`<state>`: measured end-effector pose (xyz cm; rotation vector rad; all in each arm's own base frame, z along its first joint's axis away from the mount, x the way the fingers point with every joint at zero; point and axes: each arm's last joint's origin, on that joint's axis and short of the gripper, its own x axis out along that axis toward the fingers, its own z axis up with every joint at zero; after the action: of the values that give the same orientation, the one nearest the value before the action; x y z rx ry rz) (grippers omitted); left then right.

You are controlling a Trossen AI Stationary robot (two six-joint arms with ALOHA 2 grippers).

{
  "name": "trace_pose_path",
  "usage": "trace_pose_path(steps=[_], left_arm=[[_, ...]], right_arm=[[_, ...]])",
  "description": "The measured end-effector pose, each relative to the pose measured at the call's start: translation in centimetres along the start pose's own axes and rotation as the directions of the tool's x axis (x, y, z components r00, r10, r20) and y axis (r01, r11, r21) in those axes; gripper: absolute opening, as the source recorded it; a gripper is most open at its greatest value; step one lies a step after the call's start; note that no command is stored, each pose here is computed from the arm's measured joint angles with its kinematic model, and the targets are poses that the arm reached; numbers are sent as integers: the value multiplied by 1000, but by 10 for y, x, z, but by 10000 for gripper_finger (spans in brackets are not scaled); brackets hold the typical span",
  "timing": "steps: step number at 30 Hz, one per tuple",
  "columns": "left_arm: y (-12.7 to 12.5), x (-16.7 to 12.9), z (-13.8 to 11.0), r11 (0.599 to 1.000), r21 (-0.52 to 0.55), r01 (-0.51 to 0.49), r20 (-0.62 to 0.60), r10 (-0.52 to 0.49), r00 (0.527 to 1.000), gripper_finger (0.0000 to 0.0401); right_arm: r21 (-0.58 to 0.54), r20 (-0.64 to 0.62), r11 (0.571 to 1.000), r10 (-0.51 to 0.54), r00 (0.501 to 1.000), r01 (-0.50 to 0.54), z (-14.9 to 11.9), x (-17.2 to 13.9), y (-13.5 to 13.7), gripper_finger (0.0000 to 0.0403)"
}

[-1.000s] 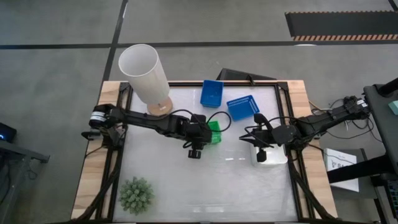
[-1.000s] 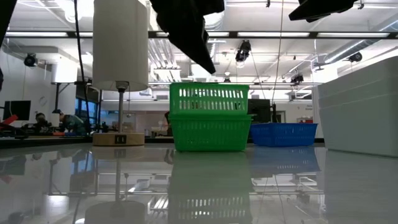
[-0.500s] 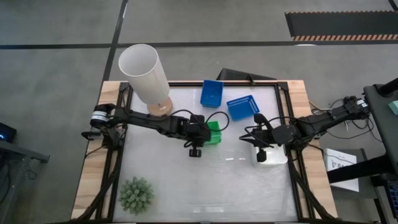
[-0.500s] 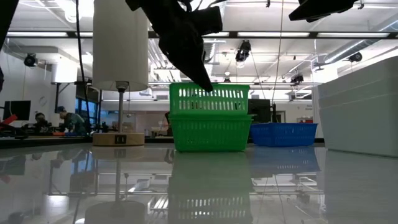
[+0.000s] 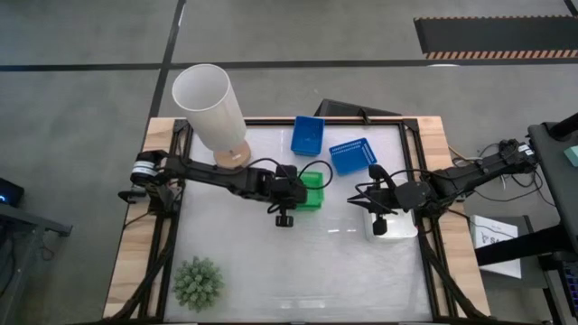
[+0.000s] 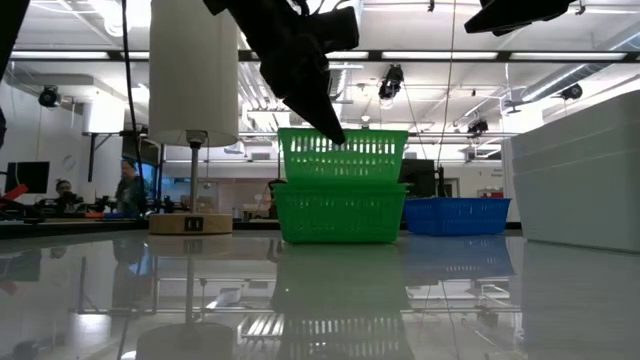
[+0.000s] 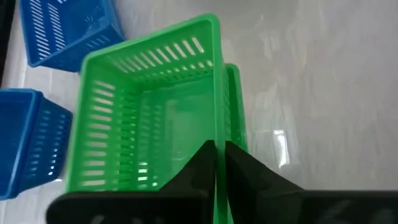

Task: Stack baskets by color
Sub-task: Stack the bottom green bin on top of the top green bins

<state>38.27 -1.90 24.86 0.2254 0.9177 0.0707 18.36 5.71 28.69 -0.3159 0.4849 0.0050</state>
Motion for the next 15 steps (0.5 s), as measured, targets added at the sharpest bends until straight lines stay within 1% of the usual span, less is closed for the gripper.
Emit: trace_pose_path(steps=[3,8,11,15], left_arm=[[-2,3,-5,1000,1,3,-16,-3,1000,6],[-2,4,-5,998,-59,2,-11,-2,1000,12],[-2,5,-6,998,-59,6,-10,-6,1000,32],[-3,6,-7,998,-55,7,-8,-8,1000,75]], right_arm=[[0,0,1000,0,1000,0,0,0,0,9],[0,-1,1000,0,1000,0,0,0,0,9],[0,-1,1000,0,1000,0,0,0,0,9],[0,-1,1000,0,1000,0,0,0,0,9]])
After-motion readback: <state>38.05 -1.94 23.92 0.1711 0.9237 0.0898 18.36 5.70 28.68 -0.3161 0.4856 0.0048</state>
